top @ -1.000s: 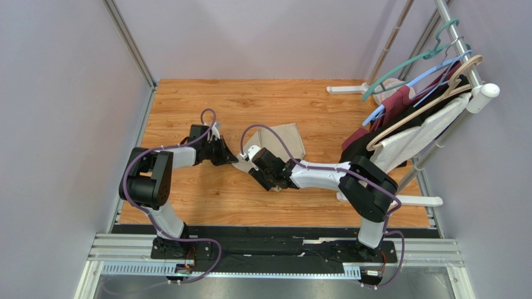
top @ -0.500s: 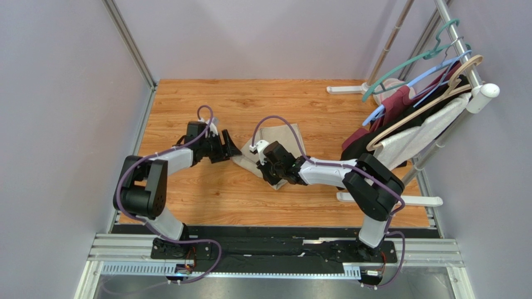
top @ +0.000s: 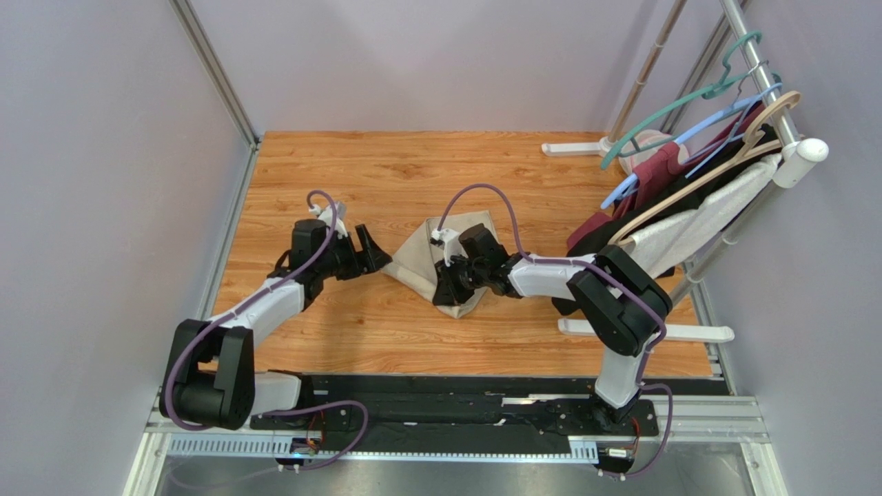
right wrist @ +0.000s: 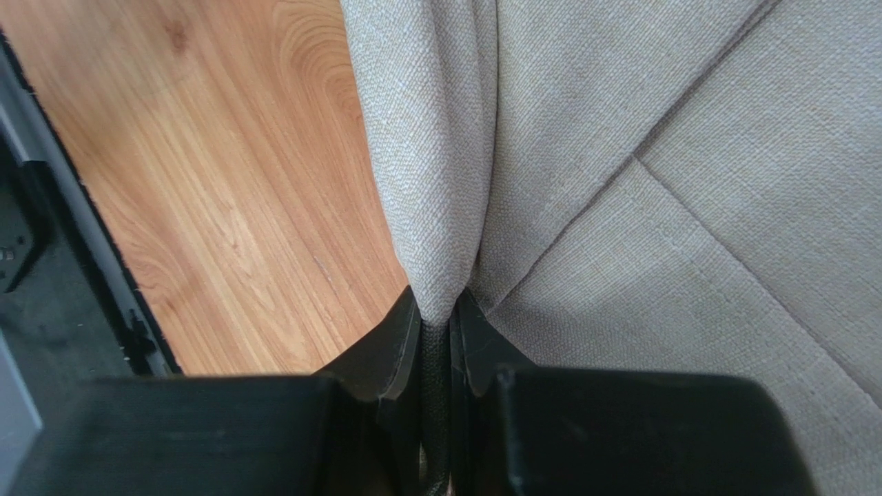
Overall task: Fold the napkin, place the utensils inside, and roll it up
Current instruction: Roll the napkin with the utensil
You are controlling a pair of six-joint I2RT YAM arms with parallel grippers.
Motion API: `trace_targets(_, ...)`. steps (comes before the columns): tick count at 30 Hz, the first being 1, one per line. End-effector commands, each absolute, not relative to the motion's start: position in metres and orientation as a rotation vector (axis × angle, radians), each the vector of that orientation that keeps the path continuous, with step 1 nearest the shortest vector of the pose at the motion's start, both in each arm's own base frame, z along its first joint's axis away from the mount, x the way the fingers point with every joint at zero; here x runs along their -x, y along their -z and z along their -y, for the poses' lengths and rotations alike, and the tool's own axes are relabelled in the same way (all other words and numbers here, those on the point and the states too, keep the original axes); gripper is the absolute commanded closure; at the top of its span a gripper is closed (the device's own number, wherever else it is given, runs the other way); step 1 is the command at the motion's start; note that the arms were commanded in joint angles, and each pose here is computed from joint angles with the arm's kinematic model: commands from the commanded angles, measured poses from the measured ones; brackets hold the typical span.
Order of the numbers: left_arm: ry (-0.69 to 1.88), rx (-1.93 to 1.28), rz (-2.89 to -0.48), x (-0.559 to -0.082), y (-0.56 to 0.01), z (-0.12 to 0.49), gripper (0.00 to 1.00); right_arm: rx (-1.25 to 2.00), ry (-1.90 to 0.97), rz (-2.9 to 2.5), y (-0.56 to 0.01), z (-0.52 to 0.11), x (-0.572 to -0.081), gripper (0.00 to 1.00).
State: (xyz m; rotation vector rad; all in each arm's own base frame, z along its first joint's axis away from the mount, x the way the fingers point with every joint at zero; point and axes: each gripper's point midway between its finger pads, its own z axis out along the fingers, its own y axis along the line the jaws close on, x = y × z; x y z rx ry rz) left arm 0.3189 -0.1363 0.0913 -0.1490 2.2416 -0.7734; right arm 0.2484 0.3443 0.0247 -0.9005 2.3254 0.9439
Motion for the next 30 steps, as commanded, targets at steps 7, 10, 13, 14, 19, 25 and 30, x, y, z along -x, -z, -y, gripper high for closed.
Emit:
trace_targets(7, 0.903, 0.107, -2.189, -0.314, -0.086, 0.152, 0.13, 0.860, -1.089, -2.615, 0.029, -0.318, -0.204, 1.00)
trace_targets(10, 0.911, 0.126, -2.201, -0.318, -0.079, 0.153, 0.13, 0.844, -1.091, -2.622, 0.031, -0.316, -0.205, 1.00)
trace_targets(13, 0.899, 0.149, -2.221, -0.321, -0.072, 0.152, 0.14, 0.822, -1.093, -2.631, 0.032, -0.314, -0.207, 1.00)
trace_targets(14, 0.895, 0.156, -2.228, -0.322, -0.070, 0.151, 0.16, 0.818, -1.092, -2.629, 0.032, -0.313, -0.208, 1.00)
trace_targets(19, 0.883, 0.188, -2.255, -0.323, -0.061, 0.150, 0.22, 0.800, -1.093, -2.635, 0.033, -0.311, -0.211, 1.00)
trace_targets(25, 0.918, 0.192, -2.262, -0.327, -0.056, 0.154, 0.38, 0.798, -1.083, -2.648, 0.036, -0.310, -0.211, 1.00)
trace_targets(30, 0.934, 0.192, -2.265, -0.331, -0.055, 0.157, 0.51, 0.797, -1.065, -2.650, 0.037, -0.309, -0.213, 1.00)
